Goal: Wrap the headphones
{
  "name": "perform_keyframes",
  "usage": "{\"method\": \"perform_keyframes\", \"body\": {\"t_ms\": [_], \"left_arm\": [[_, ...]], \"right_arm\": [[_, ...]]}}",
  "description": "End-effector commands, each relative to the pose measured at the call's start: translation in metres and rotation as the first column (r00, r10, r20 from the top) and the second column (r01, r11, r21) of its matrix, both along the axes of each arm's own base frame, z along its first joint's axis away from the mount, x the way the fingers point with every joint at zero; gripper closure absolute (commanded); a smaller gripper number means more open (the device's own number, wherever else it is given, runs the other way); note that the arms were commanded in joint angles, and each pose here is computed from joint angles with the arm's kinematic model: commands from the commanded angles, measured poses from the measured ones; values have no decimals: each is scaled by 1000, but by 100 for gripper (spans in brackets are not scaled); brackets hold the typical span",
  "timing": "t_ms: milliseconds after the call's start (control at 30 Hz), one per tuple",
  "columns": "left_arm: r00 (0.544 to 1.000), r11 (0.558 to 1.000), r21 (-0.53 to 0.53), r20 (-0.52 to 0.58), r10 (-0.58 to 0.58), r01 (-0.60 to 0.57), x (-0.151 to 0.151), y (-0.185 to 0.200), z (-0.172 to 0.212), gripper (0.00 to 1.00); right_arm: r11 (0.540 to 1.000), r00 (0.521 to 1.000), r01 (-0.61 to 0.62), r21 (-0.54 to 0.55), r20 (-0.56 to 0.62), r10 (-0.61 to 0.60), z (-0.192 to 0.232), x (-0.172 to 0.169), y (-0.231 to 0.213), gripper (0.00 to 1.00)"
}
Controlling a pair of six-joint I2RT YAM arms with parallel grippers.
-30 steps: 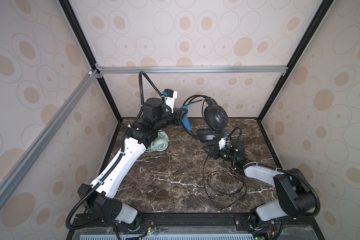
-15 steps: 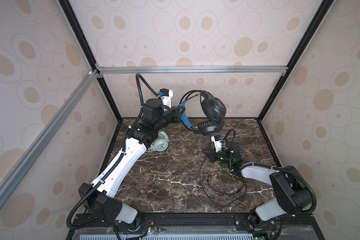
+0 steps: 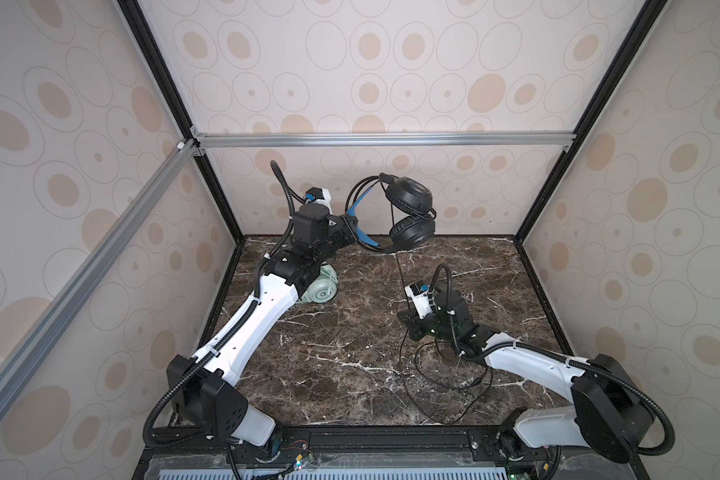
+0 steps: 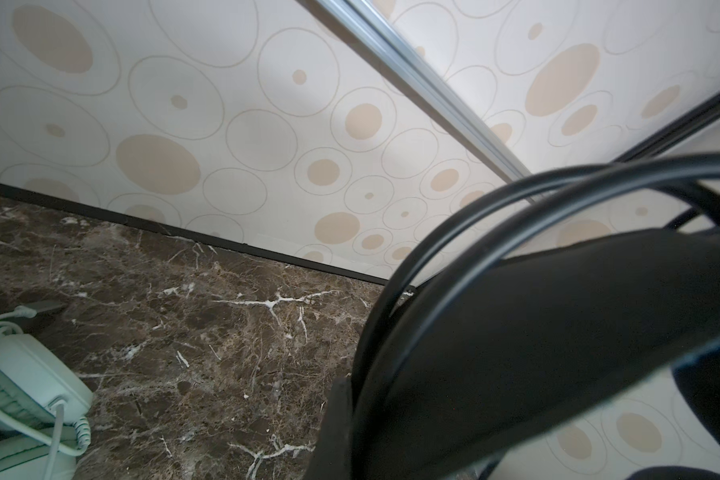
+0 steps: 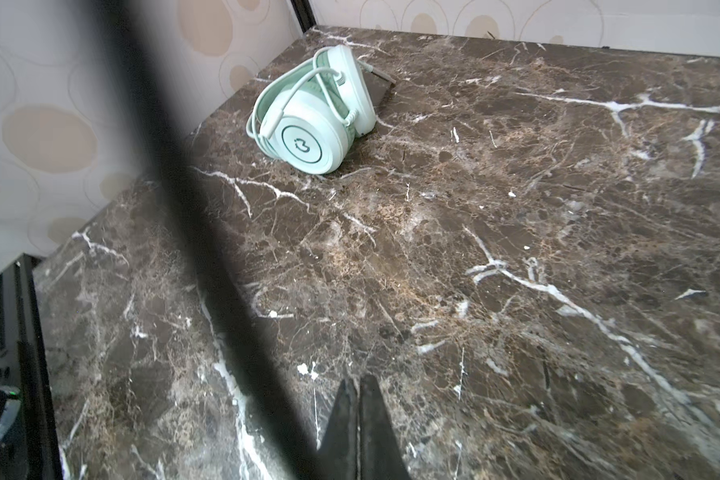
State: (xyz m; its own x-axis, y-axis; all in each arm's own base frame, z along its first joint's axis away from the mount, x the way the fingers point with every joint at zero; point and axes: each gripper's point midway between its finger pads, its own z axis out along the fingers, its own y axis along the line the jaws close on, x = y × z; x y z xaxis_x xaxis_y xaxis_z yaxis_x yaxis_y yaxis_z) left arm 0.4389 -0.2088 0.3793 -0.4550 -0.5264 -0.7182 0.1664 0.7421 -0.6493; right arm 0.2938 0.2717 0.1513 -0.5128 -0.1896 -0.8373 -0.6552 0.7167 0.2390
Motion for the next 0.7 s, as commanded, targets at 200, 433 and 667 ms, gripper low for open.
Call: {"method": "perform_keyframes", "body": {"t_ms": [200, 433, 667], "left_arm": [[987, 985, -82, 38, 154, -151, 27, 17, 24, 100], [976, 977, -9, 40, 215, -215, 40, 25, 16, 100], [970, 966, 93, 48, 238, -242, 40, 25, 5, 100]], "right_arm": [[978, 994, -79, -192, 60, 93, 12, -30, 7, 100], [961, 983, -132, -241, 96, 159, 31, -42, 19, 100], [947, 958, -182, -266, 168, 232, 69, -43, 33, 100]]}}
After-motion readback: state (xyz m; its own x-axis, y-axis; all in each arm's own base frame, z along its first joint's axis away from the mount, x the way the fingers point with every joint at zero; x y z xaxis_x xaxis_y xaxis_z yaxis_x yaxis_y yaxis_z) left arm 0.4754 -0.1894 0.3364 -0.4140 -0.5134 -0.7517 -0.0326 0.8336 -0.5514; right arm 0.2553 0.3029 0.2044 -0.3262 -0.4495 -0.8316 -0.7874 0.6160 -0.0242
